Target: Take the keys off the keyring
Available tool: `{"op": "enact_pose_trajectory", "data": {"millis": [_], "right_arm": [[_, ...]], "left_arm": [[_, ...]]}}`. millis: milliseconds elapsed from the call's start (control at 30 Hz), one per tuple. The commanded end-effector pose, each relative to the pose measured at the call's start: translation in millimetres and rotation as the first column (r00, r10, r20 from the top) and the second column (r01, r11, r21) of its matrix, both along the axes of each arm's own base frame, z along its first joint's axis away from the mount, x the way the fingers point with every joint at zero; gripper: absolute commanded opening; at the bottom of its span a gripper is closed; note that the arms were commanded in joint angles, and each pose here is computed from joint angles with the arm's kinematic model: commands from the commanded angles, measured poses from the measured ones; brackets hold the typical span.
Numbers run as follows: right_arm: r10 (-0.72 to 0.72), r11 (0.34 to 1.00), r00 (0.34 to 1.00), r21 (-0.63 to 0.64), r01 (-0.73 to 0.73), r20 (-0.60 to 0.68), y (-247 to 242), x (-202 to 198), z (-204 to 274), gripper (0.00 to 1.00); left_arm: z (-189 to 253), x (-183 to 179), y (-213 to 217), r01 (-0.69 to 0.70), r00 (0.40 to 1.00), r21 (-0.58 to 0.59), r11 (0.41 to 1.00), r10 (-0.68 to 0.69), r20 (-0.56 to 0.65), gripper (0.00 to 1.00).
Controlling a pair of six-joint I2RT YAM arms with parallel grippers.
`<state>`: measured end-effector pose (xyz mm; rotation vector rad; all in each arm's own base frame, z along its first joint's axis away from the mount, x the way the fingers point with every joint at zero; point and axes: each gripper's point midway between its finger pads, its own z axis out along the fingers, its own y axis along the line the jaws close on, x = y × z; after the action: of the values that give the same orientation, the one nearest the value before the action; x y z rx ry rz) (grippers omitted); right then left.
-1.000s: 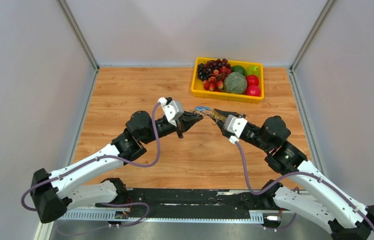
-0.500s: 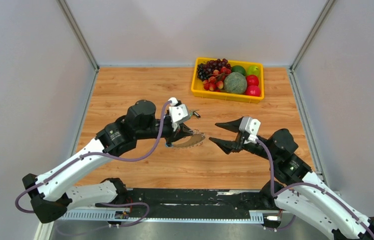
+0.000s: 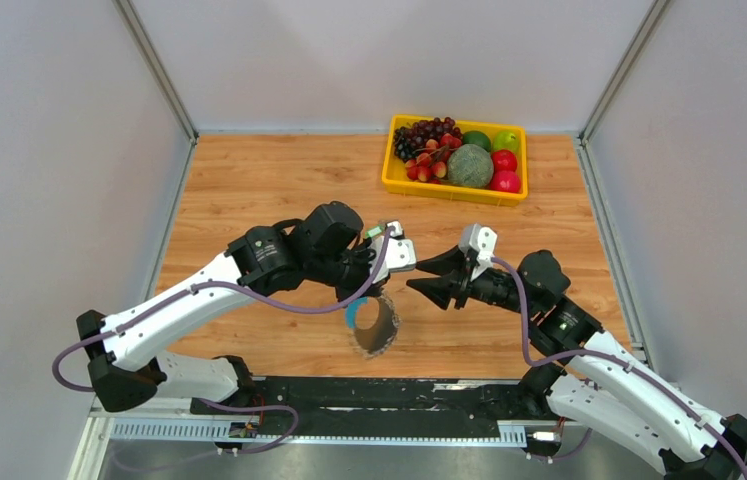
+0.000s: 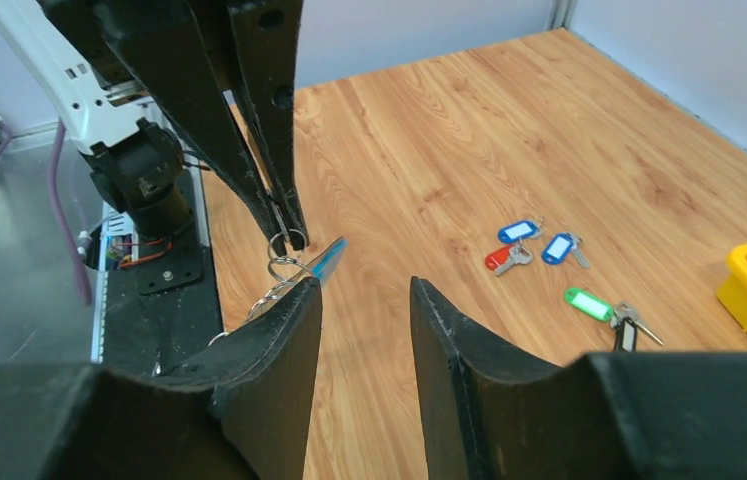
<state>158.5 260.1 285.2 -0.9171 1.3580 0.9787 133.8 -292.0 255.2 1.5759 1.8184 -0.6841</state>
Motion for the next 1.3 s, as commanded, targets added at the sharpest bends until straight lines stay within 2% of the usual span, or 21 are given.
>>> {"op": "enact_pose_trajectory", "data": {"millis": [0,433,700,933,1133,1267], "right_arm": [[0.088,0.994,0.995,0.068,-0.091,0.036,7,-15,17,0.41],[0.237,0.966,0.969,0.094,-0.242,0.064,14,-41,12,0.39],[0.334,0.934,0.937,0.1,-0.343,0.097,17,-65,15,0.42],[0.354,0.927,0.926,0.084,-0.366,0.135,25,-74,17,0.41],[0.251,0.962,0.956,0.068,-0.264,0.155,29,-55,18,0.44],[0.265,0.958,0.951,0.069,-0.279,0.162,31,-57,23,0.41]], "left_arm": [[17,2,4,0.012,0.996,0.014,1.0,-0.013,0.09,0.0],[41,-6,2,0.051,0.987,-0.068,0.996,-0.04,0.154,0.0],[53,-7,-3,0.042,0.988,-0.114,0.993,-0.025,0.149,0.0],[57,-8,-5,0.041,0.989,-0.121,0.992,-0.023,0.148,0.0],[59,-11,-6,0.06,0.987,-0.123,0.991,-0.041,0.155,0.0],[59,-12,-7,0.058,0.988,-0.126,0.99,-0.038,0.152,0.0]]}}
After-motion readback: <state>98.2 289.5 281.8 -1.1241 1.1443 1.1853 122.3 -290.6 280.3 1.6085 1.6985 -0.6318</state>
